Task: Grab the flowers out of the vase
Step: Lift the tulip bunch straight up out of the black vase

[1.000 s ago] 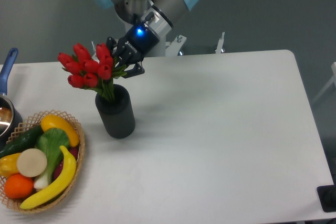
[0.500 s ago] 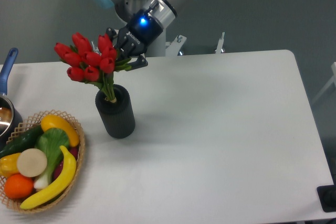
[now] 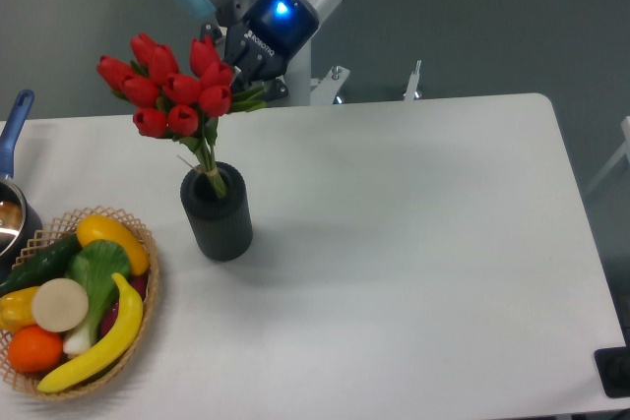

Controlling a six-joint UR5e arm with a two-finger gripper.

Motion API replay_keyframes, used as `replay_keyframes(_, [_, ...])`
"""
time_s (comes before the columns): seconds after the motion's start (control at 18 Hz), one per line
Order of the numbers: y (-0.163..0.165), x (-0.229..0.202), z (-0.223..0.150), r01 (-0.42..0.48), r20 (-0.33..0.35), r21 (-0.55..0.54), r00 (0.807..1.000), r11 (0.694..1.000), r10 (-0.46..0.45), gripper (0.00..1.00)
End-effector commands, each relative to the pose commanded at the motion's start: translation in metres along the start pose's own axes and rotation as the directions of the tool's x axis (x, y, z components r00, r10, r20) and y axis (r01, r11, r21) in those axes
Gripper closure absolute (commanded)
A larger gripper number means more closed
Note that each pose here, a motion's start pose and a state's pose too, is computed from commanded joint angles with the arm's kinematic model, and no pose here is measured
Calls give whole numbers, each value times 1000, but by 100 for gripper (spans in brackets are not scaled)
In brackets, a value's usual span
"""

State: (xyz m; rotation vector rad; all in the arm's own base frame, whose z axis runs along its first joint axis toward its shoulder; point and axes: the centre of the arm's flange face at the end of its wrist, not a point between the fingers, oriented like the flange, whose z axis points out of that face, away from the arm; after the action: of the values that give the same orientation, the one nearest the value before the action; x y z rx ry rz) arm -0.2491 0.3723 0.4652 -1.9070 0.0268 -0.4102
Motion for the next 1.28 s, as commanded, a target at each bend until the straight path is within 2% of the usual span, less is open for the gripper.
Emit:
replay_keyframes(0.5, [-14, 3, -19, 68, 39, 25, 997, 997, -69, 88])
replay_keyframes(0.72, [-28, -1, -32, 101, 36, 69, 994, 993, -104, 88])
replay_keyframes(1.28, [-38, -7, -38, 113, 42, 83, 992, 990, -117, 88])
